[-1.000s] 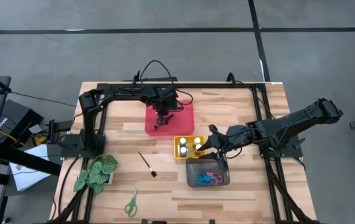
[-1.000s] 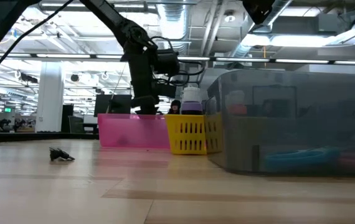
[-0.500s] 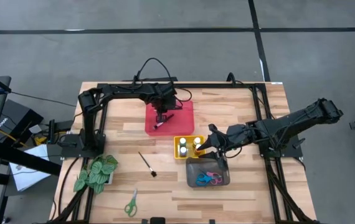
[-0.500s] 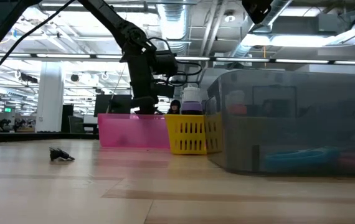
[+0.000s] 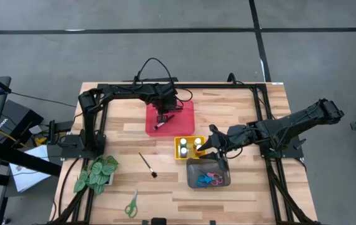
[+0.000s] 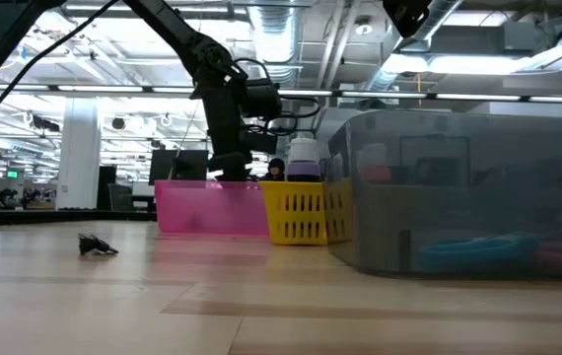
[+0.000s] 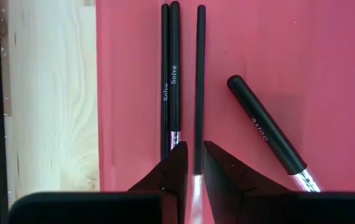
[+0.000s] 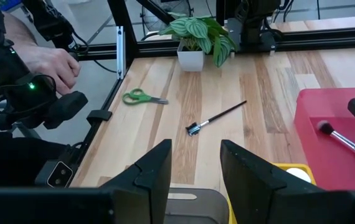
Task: Pick & Place Paint Supplies
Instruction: Put the brow brush into the red bin
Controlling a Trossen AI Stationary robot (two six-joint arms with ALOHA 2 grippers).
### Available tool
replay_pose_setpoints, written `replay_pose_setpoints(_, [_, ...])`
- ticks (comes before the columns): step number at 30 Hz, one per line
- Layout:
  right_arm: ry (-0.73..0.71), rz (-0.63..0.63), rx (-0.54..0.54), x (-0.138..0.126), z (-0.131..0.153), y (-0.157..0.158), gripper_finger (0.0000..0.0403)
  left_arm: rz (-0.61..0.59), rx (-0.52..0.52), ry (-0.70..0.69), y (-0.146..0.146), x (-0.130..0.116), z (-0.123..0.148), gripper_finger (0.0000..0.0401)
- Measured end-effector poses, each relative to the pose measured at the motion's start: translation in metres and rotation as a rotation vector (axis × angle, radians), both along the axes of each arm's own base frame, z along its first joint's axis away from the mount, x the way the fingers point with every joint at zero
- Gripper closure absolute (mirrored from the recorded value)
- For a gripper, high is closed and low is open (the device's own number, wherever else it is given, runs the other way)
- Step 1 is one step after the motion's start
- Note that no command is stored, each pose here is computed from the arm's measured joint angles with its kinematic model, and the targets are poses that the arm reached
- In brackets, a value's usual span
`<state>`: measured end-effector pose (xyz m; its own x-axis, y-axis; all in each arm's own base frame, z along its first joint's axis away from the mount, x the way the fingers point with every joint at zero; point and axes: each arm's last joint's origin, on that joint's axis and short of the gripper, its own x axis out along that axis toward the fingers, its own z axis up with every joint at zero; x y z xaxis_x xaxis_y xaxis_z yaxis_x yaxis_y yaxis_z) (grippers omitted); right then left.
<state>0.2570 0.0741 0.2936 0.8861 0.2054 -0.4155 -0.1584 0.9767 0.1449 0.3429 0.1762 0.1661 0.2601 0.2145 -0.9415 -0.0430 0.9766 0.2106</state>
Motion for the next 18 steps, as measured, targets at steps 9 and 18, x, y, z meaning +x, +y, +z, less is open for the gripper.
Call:
replay_pose_setpoints(9, [-0.001,0.0,0.0,0.0,0.0,0.0,0.027,0.0,0.002,-0.004,0.0,0.0,0.002,0.0334])
replay_pose_setpoints(18, [0.004,-0.006,0.009,0.0,0.0,0.0,0.027,-0.127,0.003,-0.08,-0.016,-0.019,0.058,0.0318])
